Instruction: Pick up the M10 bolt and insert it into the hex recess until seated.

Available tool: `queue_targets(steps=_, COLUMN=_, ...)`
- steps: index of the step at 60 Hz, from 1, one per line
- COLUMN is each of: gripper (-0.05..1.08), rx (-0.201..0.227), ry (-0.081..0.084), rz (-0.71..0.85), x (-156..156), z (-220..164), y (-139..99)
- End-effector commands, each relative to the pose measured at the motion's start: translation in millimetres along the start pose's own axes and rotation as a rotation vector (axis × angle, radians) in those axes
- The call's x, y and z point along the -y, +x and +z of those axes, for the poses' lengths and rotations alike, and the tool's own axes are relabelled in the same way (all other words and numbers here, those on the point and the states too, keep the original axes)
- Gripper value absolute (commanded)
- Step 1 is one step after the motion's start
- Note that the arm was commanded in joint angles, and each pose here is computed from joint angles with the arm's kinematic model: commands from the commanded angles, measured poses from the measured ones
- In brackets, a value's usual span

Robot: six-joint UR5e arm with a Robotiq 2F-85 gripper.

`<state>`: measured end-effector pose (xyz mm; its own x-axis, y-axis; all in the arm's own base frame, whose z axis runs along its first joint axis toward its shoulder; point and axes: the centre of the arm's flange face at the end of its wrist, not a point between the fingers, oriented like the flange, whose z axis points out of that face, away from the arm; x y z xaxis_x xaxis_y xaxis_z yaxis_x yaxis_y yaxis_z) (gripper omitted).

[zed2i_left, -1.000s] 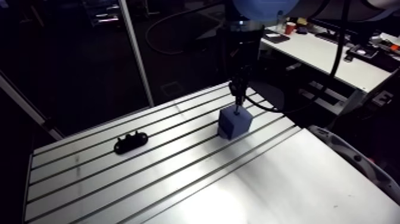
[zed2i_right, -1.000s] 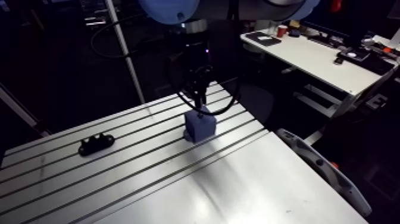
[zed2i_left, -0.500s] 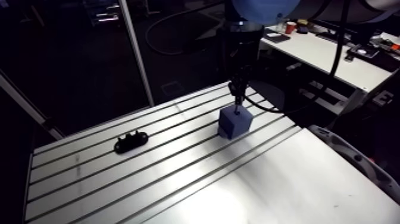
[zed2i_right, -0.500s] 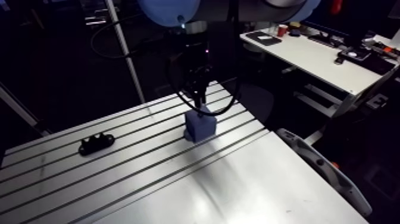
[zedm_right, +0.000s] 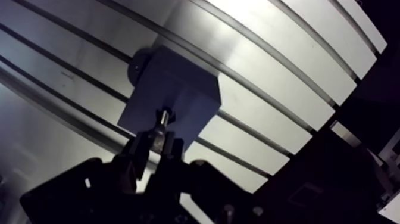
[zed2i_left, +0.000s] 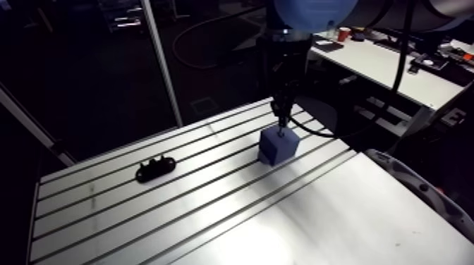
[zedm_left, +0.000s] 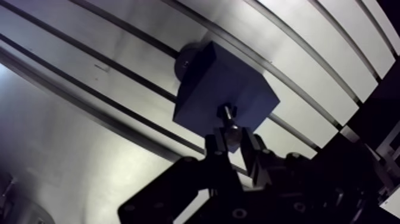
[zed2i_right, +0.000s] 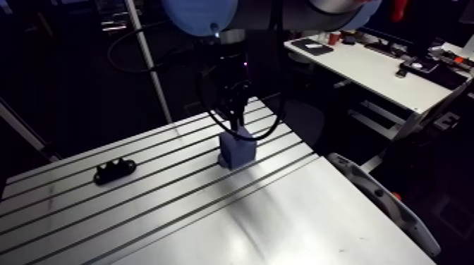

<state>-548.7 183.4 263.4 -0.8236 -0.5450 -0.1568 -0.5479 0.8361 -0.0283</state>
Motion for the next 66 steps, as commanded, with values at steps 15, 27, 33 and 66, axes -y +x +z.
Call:
queue_targets(steps=15, gripper=0.91, rx=0.007, ry=0.006, rz=-0.003, x=0.0, z=5.5, y=0.3)
queue_targets(steps=27, gripper=0.91, rx=0.006, ry=0.003, rz=-0.001, x=-1.3, z=4.2, y=-0.1)
queue_targets(steps=33, gripper=0.91, rx=0.006, ry=0.003, rz=-0.002, x=-1.8, z=4.5, y=0.1)
queue_targets(steps=66, gripper=0.91, rx=0.004, ry=0.003, rz=-0.001, x=-3.3, z=4.1, y=1.0)
